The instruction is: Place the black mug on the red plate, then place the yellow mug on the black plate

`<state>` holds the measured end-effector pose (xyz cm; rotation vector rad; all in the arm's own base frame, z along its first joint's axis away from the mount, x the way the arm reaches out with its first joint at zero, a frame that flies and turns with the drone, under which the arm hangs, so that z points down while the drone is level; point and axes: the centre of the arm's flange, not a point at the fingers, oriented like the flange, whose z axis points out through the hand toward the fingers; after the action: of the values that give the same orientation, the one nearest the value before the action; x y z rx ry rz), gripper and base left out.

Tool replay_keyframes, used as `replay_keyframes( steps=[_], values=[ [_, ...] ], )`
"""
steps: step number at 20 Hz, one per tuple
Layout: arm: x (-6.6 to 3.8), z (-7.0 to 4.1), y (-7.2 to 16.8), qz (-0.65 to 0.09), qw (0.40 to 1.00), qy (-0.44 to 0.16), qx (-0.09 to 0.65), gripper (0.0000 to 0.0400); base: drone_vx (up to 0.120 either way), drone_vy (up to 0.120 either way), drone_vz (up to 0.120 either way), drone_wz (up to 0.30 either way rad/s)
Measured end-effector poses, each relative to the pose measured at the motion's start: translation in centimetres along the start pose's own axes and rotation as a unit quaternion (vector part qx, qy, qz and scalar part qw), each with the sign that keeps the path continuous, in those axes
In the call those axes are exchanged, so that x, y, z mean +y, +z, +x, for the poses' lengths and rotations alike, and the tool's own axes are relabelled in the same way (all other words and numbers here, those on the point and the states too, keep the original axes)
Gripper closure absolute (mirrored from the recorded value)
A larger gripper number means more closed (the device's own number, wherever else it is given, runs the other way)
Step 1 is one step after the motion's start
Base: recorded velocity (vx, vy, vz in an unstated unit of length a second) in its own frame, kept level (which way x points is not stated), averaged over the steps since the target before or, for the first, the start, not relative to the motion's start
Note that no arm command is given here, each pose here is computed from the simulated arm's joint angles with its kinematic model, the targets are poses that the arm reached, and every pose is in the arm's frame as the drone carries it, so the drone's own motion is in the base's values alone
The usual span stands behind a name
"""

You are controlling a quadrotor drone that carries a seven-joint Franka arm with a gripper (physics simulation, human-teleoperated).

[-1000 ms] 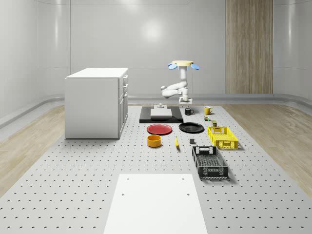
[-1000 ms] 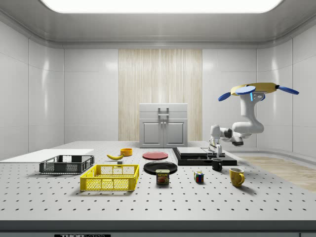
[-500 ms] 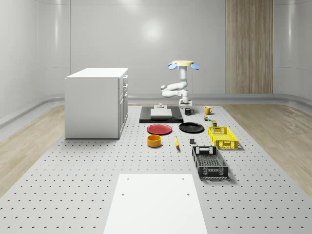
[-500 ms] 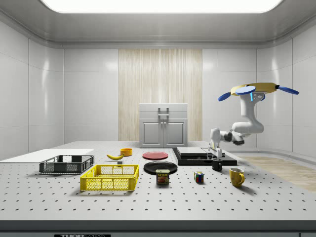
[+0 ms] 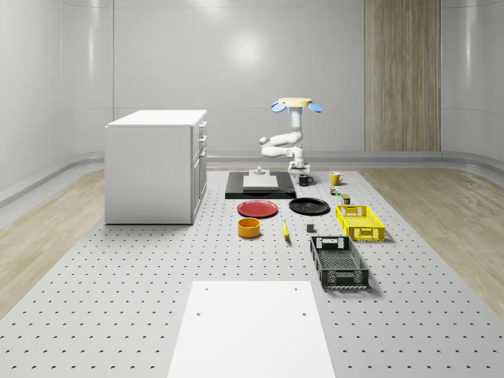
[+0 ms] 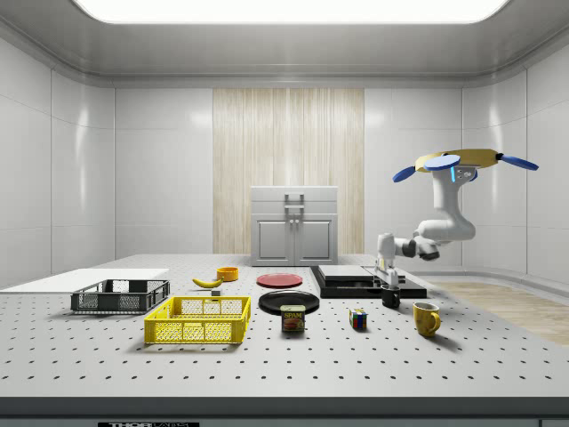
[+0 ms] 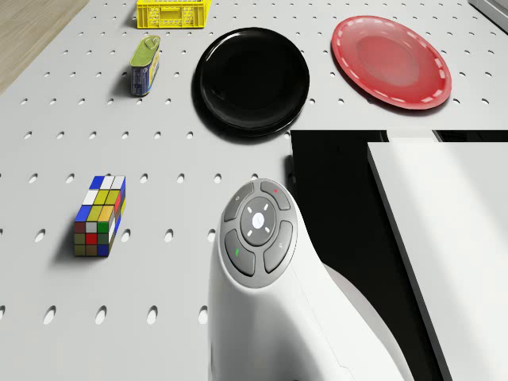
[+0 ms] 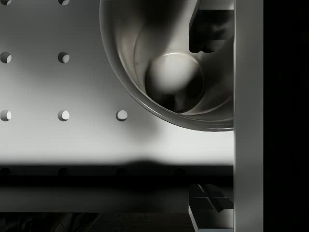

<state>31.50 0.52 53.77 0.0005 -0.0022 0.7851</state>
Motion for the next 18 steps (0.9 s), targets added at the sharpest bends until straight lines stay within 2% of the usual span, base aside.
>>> replay_keyframes(
  steps=[9, 11, 13, 15, 18],
  values=[
    [0.02, 0.07, 0.10, 0.000, 1.000, 0.000, 0.000, 0.0000, 0.000, 0.000, 0.000, 0.000],
    [0.04, 0.06, 0.10, 0.000, 1.000, 0.000, 0.000, 0.0114, 0.000, 0.000, 0.000, 0.000],
    [0.05, 0.05, 0.11, 0.000, 1.000, 0.000, 0.000, 0.0183, 0.000, 0.000, 0.000, 0.000],
    [0.06, 0.04, 0.11, 0.000, 1.000, 0.000, 0.000, 0.0225, 0.000, 0.000, 0.000, 0.000],
    [0.07, 0.04, 0.11, 0.000, 1.000, 0.000, 0.000, 0.0259, 0.000, 0.000, 0.000, 0.000]
  ],
)
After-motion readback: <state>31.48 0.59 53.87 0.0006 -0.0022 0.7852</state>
